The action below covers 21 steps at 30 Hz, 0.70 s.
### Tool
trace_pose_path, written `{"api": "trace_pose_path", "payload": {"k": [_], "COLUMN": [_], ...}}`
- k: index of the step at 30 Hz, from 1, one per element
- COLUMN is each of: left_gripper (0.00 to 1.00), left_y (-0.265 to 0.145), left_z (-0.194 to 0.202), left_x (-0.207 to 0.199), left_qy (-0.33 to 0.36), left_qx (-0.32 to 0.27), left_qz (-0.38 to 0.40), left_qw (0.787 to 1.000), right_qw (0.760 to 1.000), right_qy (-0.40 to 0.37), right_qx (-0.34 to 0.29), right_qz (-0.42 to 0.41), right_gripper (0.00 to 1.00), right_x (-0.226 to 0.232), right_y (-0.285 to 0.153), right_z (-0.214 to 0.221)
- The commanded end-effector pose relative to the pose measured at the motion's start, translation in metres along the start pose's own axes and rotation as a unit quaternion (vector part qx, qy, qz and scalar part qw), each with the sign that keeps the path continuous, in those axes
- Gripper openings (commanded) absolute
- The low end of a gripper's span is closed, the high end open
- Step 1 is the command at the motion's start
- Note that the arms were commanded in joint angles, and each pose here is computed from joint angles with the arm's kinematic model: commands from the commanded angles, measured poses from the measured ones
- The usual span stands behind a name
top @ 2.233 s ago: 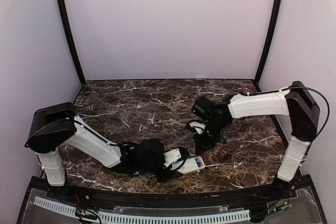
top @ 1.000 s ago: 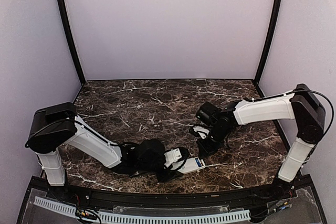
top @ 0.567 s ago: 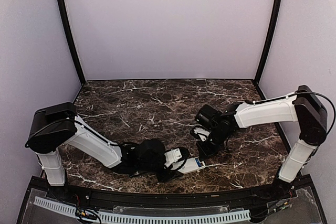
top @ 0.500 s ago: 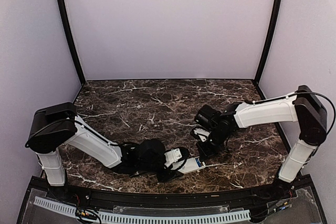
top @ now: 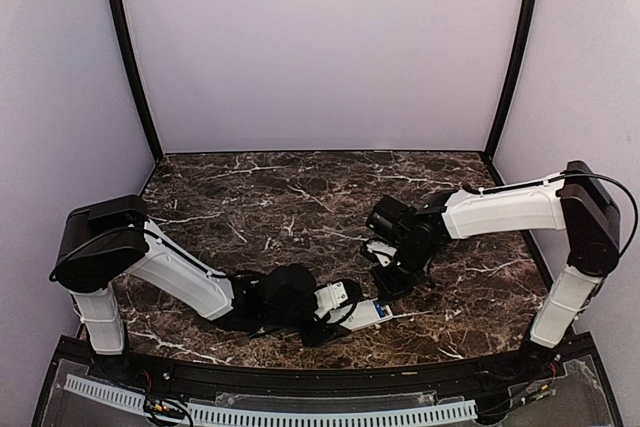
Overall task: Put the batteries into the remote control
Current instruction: Load the battery into the battery compartment, then pick up the battery cover at the center of the board.
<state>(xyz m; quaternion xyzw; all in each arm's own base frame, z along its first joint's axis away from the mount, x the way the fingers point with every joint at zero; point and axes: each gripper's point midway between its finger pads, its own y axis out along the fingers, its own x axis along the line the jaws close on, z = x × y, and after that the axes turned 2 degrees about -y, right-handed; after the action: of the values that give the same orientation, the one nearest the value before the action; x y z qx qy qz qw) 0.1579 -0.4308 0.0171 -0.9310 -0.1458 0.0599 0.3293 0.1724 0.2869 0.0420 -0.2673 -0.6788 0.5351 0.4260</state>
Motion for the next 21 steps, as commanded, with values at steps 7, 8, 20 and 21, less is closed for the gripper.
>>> {"api": "trace_pose_path", "payload": {"k": [7,8,20,21], "left_gripper": [0.4,0.4,0.99,0.99], "left_y": [0.005,0.005,-0.039,-0.049], "left_z": [0.052,0.052,-0.034,-0.053], "left_x": [0.006,0.006,0.018,0.018], "left_qy": [-0.005,-0.005,0.018,0.019], "left_qx": [0.089,0.089,-0.016,-0.04], "left_qz": [-0.012,-0.012,-0.047,-0.048], "left_qw": [0.996,0.996,0.999,0.998], "right_qw": [0.999,0.999,0.998,0.998], "right_qy": [0.017,0.016,-0.006,-0.006], "right_qx": [0.025,0.025,-0.061,-0.066], "right_qz": [0.016,0.017,0.009,0.013], "right_gripper": [0.0,0.0,0.02,0.04], "right_x": [-0.013,-0.012,0.008,0.006], "right_y": [0.017,0.014,-0.059,-0.063], "right_z": [0.011,0.011,-0.036,-0.04]}}
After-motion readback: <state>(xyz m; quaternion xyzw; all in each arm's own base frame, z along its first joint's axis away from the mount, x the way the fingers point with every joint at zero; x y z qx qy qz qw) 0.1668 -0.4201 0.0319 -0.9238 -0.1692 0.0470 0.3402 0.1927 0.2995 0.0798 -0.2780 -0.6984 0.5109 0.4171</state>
